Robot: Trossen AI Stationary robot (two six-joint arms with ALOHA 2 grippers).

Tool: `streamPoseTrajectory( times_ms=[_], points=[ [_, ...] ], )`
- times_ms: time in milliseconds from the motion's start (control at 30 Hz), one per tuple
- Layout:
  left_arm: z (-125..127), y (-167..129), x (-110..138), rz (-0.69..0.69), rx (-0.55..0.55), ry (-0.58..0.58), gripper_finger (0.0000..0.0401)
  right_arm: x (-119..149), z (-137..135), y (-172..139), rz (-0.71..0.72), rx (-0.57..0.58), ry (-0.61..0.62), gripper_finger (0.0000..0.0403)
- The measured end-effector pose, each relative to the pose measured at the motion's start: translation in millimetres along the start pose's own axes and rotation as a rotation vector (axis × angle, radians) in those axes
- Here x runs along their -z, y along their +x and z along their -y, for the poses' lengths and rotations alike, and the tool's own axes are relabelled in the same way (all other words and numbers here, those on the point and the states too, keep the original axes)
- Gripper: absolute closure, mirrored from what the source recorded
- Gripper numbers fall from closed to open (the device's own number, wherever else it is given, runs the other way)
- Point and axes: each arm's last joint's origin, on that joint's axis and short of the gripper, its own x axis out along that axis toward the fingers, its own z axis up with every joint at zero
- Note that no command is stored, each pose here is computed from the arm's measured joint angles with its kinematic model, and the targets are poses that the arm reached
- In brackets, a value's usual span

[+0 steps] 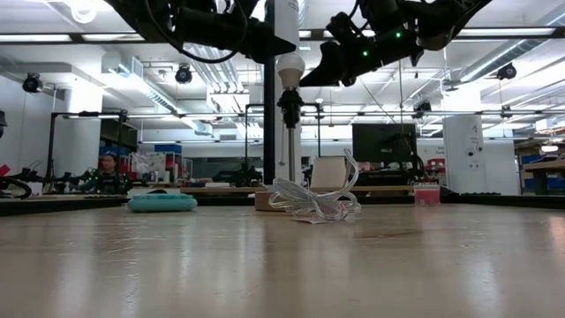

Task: Screw lightbulb
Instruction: Insert the light bulb into the desk lamp

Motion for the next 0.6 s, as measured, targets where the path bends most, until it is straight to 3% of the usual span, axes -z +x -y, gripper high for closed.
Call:
streamPoseTrajectory(
  times_ms=[333,600],
  points=[
    [-0.4,0.1,0.4,-0.003,-0.001,0.0,0.0401,-9.2,-2.0,-12.9,-0.001,-0.035,0.006,0.0387],
    [-0.4,0.1,0.6,-0.005,-0.001,0.0,0.0401,-8.2,5.2,-13.0,-0.029,0.086,-0.005,0.0401]
  ],
)
